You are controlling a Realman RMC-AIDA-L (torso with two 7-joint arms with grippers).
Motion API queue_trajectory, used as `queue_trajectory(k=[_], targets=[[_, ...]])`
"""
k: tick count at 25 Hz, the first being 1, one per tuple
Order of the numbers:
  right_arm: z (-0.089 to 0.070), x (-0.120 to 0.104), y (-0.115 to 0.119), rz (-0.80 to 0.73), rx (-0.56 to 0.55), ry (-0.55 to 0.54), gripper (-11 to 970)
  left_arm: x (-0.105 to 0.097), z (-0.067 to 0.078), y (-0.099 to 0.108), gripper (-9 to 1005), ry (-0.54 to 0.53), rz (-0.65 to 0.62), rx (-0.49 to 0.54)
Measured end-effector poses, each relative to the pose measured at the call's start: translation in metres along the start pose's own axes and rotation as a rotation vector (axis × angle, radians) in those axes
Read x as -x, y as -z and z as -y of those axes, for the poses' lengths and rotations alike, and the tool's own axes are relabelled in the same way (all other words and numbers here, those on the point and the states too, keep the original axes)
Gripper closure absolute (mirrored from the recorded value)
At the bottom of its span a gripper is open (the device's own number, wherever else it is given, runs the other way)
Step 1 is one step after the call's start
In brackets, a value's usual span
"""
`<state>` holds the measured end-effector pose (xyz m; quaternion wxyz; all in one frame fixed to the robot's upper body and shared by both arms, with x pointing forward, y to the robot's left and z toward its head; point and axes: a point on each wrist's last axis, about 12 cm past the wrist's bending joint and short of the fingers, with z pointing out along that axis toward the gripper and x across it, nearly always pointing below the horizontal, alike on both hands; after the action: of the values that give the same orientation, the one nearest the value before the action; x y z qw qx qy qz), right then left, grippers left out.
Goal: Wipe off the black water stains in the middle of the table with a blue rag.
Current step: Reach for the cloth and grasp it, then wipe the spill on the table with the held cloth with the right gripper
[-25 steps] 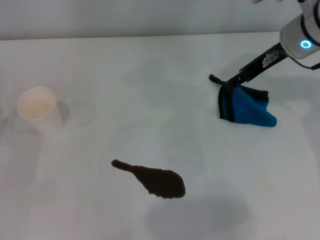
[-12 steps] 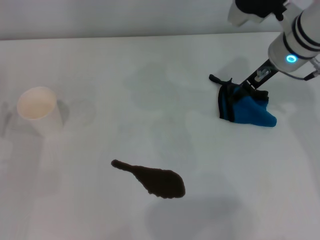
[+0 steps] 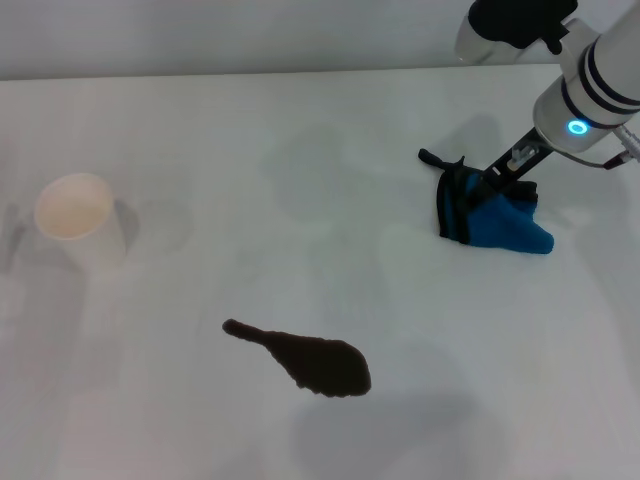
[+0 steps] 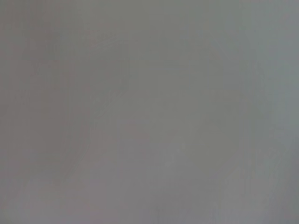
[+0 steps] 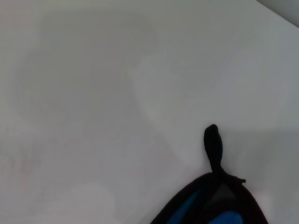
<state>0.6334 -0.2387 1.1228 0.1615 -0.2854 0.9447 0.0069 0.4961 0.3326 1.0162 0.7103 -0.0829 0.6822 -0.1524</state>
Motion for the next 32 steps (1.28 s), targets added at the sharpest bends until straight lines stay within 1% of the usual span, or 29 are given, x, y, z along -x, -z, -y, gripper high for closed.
queue_trajectory(k=[9,18,26,32], targets=[[0.002,-0.011,-0.013,-0.033,0.004,-0.019,162,-0.001,0.000,-0.003,121,0.002,-0.013,0.005],[0.003,-0.014,-0.015,-0.042,-0.001,-0.020,168,-0.001,0.001,-0.004,121,0.001,-0.015,-0.001],[0.003,-0.013,-0.015,-0.047,-0.003,-0.017,346,-0.001,0.001,-0.004,120,0.001,-0.016,0.000],[0.004,-0.014,-0.015,-0.060,-0.020,-0.006,591,-0.001,0.001,-0.003,120,0.001,-0.016,0.002]])
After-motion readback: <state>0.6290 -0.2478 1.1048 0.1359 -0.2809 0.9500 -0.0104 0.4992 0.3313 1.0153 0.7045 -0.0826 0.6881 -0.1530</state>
